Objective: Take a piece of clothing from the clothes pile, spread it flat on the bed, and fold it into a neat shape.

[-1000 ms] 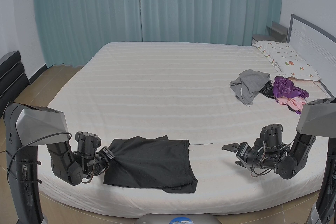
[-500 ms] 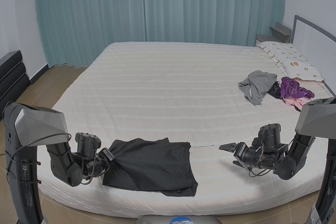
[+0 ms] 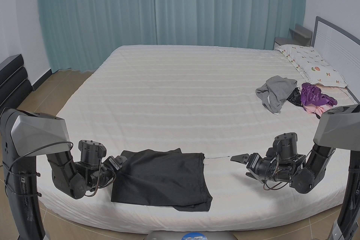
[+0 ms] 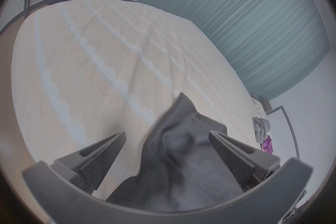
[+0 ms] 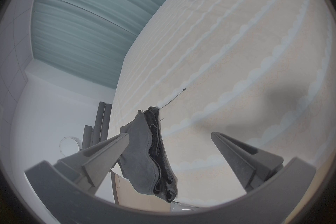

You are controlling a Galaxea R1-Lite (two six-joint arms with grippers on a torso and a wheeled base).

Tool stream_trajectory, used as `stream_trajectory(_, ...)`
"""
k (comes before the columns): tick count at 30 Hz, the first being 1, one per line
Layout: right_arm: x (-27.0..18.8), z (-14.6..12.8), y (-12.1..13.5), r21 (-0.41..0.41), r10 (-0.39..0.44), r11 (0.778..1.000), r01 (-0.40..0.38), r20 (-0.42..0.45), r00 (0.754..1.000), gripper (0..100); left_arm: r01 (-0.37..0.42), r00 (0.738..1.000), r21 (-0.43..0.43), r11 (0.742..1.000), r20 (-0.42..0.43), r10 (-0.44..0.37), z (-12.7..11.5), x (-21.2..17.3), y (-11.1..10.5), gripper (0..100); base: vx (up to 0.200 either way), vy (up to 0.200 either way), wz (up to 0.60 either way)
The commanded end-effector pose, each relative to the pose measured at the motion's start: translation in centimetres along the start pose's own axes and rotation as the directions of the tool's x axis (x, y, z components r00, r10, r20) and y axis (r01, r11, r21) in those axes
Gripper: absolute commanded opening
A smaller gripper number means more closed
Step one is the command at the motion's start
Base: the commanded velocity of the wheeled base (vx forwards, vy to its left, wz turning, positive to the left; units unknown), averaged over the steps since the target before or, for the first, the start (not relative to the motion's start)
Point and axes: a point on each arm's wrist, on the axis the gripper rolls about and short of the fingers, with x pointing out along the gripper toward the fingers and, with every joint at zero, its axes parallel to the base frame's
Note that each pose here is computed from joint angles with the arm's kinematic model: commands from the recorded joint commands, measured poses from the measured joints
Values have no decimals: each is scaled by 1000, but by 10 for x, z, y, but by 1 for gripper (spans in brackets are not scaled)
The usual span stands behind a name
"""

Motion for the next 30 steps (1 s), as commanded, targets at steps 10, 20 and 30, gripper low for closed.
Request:
stream_trajectory(10, 2, -5, -2, -3, -7, 1000, 7, -16, 1000, 100, 55, 998, 121, 991, 35, -59, 10, 52, -25, 100, 0, 0, 0)
stream_trajectory(20, 1, -4, -3, 0, -10, 1000, 10, -17, 1000, 100, 7, 1000, 120, 993, 10, -8, 20, 65, -39, 0, 0, 0, 0)
stream_trajectory(30, 1, -5, -3, 0, -11, 1000, 11, -18, 1000, 100, -66, 992, 32, 997, 107, 63, 27, 63, -34, 0, 0, 0, 0)
